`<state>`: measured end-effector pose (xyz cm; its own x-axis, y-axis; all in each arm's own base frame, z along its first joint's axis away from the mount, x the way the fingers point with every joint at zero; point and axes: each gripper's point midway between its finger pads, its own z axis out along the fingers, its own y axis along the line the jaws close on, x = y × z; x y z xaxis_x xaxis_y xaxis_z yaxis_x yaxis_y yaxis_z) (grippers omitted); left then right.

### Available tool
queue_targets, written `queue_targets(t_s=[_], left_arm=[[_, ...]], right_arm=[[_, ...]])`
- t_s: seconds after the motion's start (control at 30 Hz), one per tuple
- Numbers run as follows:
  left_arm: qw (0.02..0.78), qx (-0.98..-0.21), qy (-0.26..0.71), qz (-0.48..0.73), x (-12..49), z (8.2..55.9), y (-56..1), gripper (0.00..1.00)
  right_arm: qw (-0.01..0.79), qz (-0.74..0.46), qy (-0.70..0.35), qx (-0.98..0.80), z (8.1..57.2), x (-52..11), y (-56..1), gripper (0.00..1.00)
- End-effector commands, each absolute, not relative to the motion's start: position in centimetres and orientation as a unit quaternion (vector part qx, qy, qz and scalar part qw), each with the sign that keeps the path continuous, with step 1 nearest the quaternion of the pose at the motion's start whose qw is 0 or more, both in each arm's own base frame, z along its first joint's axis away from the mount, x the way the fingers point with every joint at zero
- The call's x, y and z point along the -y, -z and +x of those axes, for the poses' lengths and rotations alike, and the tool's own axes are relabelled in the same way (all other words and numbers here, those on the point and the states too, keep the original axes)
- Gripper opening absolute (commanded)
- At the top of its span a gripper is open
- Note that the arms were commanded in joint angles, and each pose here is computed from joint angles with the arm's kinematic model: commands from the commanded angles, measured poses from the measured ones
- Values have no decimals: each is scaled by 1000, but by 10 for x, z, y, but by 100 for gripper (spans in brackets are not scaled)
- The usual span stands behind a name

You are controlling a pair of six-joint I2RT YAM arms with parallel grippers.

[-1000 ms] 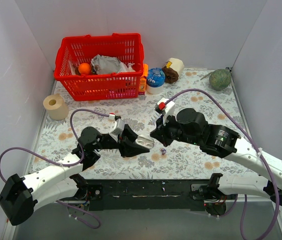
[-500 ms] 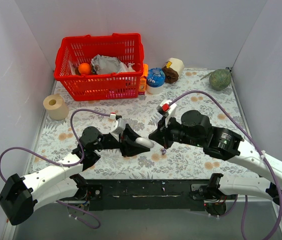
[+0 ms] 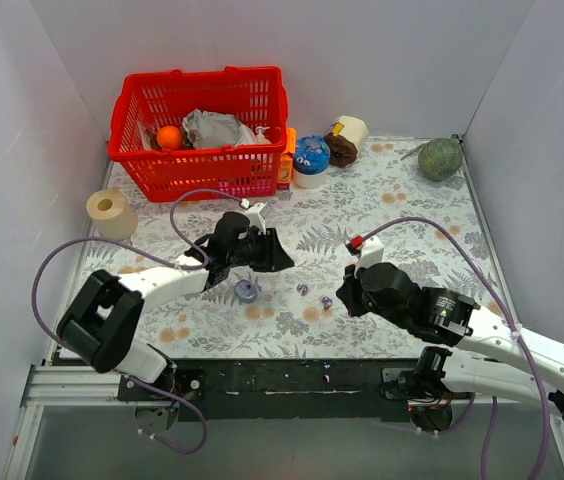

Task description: Insert the wireless bluetooth earbuds into the charging case

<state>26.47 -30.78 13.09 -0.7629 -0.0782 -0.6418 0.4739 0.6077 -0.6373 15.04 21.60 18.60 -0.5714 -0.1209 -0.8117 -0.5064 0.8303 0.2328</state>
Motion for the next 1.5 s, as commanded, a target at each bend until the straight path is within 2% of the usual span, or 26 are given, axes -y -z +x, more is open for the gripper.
queue_targets(t_s=[0.0, 0.23, 0.27, 0.3, 0.37, 0.4, 0.5, 0.53, 0.8, 0.97, 1.0, 1.03, 1.1, 1.17, 1.23, 1.3, 1.47], left_arm=[[290, -868, 396, 77, 296, 281, -102, 0], [283, -884, 368, 62, 272, 319, -72, 1], [283, -885, 366, 60, 268, 324, -71, 5], [269, -892, 358, 59, 265, 323, -62, 16], [270, -894, 351, 65, 261, 331, -62, 28], [260, -899, 347, 64, 259, 330, -58, 38], [241, -908, 337, 59, 251, 327, -48, 49], [242, -909, 335, 57, 249, 327, -48, 58], [264, -915, 305, 10, 210, 321, -63, 62], [344, -904, 248, -58, 176, 326, -106, 67], [376, -887, 261, -63, 174, 324, -131, 91], [376, -884, 266, -78, 170, 316, -126, 98], [400, -857, 306, -113, 171, 308, -150, 98], [388, -849, 335, -127, 173, 292, -142, 98], [395, -825, 388, -110, 183, 277, -158, 98], [372, -820, 408, -149, 182, 264, -146, 98], [313, -844, 378, -216, 169, 234, -118, 98]], right_arm=[[418, -161, -279, -849, 141, -224, -185, 4], [401, -156, -316, -846, 133, -235, -168, 5], [398, -158, -315, -847, 132, -236, -164, 5], [397, -159, -317, -847, 132, -237, -163, 5], [397, -162, -319, -845, 132, -239, -162, 6], [395, -163, -316, -847, 133, -240, -160, 6], [396, -169, -309, -848, 134, -241, -158, 7], [395, -171, -307, -849, 134, -241, -158, 7], [395, -166, -302, -852, 134, -236, -153, 9], [393, -158, -307, -852, 132, -234, -145, 9], [390, -158, -312, -852, 131, -235, -146, 9], [389, -159, -312, -852, 130, -236, -145, 9], [387, -159, -314, -852, 130, -236, -145, 9], [388, -156, -314, -852, 130, -236, -145, 9], [386, -158, -316, -852, 129, -237, -144, 9], [383, -158, -318, -853, 128, -237, -142, 9], [378, -153, -323, -854, 126, -237, -136, 9]])
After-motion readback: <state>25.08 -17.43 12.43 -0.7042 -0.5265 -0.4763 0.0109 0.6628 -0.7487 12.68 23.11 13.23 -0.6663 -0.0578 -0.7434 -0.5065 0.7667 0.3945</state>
